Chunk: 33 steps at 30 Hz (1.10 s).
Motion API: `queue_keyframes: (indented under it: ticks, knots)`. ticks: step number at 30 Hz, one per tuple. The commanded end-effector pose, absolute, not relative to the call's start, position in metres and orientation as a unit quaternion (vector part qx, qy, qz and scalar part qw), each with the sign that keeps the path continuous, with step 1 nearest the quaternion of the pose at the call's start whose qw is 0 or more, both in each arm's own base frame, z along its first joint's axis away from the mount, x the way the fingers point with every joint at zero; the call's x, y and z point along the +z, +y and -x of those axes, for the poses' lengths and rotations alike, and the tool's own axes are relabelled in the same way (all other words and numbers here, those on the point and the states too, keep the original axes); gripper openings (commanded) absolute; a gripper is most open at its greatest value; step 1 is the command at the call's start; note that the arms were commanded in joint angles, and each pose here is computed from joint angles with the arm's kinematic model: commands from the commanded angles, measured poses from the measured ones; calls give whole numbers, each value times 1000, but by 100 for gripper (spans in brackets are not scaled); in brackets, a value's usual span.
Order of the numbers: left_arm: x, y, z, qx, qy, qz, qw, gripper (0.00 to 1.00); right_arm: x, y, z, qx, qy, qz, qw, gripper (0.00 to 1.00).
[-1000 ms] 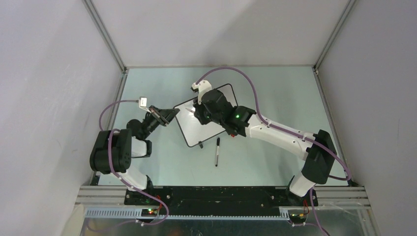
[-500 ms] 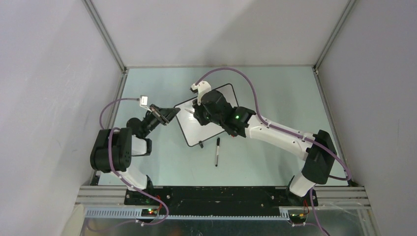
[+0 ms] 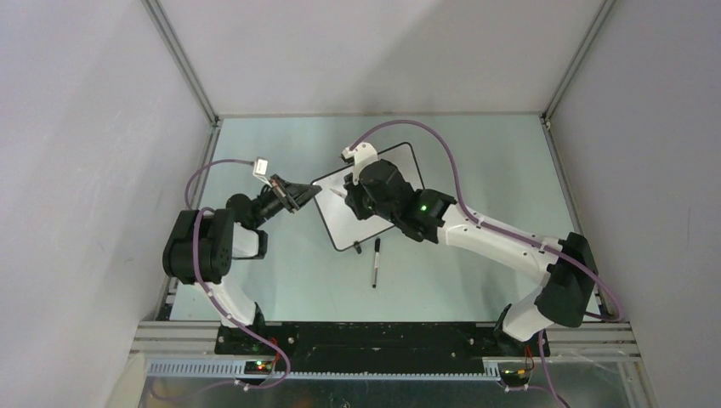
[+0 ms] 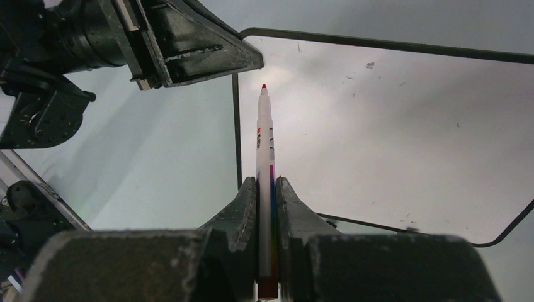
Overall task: Write a sentence on the whiteboard
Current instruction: Move the whiteboard to the center of the board.
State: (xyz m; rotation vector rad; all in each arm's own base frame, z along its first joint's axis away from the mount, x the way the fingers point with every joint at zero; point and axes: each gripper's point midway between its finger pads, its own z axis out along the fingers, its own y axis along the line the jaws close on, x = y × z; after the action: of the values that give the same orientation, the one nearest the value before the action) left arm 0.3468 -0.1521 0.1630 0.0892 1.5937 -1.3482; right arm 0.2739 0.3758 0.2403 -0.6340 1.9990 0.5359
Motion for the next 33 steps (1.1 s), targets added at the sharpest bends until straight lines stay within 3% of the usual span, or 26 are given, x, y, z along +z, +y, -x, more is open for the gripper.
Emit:
queue_keyframes:
  ticks: [1,33]
  knots:
    - [172,-159,-343,-568,649,-69,502,0,267,370,-276,227,800,244,500,0]
    - [173,-169,-336,-571,646,-78,500,0,250,391,-294,193,816,254,483,0]
